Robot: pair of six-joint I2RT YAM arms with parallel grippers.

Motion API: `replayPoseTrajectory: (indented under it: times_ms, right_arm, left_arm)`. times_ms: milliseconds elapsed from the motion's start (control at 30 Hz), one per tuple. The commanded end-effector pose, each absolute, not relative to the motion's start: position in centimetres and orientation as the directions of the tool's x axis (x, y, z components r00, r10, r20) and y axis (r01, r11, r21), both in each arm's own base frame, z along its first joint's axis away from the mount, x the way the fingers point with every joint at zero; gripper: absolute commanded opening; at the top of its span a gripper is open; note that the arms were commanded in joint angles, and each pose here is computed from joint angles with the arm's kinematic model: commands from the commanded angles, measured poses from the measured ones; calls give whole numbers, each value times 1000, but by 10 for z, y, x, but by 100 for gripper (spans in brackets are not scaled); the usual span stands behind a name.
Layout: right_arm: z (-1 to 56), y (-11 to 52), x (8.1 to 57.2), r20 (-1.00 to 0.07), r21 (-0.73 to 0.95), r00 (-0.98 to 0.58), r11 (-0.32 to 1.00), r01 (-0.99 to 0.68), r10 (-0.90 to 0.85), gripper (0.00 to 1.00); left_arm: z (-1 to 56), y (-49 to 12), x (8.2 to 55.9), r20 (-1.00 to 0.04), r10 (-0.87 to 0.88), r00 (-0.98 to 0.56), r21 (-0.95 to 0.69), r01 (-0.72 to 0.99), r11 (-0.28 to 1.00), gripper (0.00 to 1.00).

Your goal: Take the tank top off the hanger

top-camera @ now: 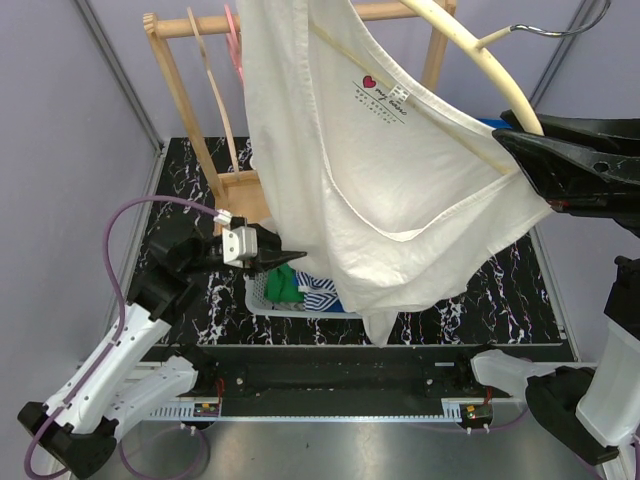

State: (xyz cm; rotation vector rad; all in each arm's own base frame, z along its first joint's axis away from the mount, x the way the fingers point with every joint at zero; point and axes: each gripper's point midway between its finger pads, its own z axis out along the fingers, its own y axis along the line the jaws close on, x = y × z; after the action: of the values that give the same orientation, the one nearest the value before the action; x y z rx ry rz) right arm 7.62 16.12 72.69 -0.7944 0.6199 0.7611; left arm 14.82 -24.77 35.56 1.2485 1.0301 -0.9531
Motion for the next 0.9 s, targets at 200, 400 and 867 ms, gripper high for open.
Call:
replayPoseTrajectory:
  times_ms: [200,400,867]
  right_arm:
    - [733,149,75,-671,-420,661,562,-713,336,0]
    - [727,147,84,-681,-413,664,586,-697,308,0]
    - [722,147,100,-695,-401,660,609,-685,285,0]
  left_arm:
    - [453,-224,173,-830,-71,553,492,788,370,3]
    - [499,-203,178,-743,-51,667,566,667,485,3]
    - [556,-158,195,-539,131,832,662,322,676,0]
